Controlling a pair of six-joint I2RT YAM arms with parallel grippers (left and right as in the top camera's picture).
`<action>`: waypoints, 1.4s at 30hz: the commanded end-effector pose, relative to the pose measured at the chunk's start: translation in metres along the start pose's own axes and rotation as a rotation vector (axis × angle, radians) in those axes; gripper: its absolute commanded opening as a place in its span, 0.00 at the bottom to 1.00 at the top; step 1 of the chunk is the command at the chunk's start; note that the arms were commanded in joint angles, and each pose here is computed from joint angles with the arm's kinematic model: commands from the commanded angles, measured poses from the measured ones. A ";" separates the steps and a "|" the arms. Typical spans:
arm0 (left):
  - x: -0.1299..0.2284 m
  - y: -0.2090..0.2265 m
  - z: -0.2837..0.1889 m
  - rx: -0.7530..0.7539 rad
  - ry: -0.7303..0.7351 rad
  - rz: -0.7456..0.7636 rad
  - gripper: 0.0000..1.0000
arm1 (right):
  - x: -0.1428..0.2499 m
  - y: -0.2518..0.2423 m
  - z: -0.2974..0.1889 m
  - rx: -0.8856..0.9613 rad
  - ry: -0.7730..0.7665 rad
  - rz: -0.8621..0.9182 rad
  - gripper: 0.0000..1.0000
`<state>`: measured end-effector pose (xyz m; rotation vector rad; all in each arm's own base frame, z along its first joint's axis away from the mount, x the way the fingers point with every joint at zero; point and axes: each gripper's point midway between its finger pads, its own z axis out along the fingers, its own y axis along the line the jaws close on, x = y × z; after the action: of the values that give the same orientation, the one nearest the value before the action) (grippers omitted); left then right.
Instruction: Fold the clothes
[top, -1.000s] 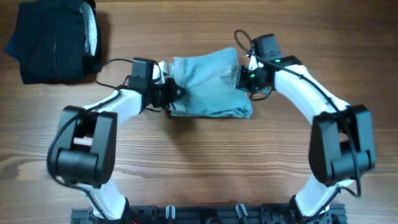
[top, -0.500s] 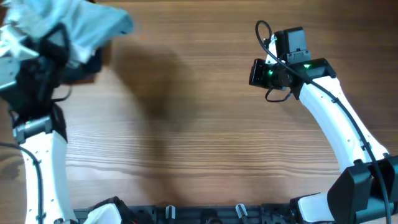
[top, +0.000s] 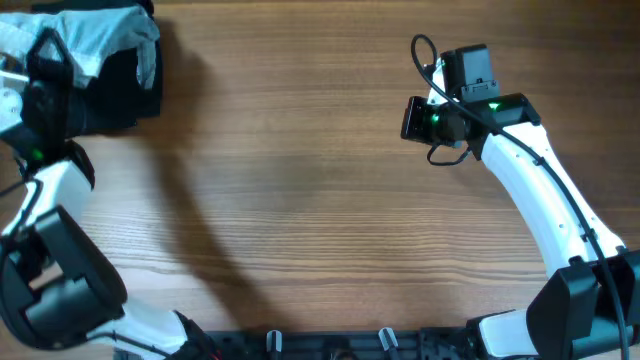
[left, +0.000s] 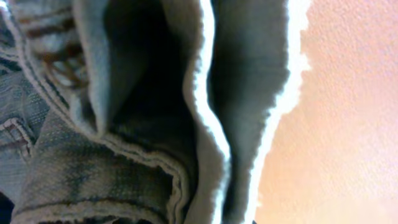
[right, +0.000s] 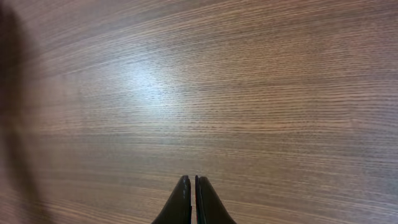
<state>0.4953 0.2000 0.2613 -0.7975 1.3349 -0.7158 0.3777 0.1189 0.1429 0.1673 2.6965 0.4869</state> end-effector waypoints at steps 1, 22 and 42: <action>-0.043 -0.057 0.028 0.167 -0.058 0.114 0.04 | -0.007 0.004 -0.011 0.000 -0.041 -0.004 0.04; 0.042 0.127 0.045 -0.369 0.341 -0.147 0.64 | -0.010 0.006 -0.012 -0.009 -0.055 0.052 0.04; 0.015 -0.132 -0.204 -0.398 0.538 0.381 0.79 | 0.005 0.039 -0.157 -0.132 -0.315 -0.117 0.04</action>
<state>0.3168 0.1294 0.3277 -0.8596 2.0862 -0.3349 0.3273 0.1086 0.2529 0.1106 2.4498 0.5415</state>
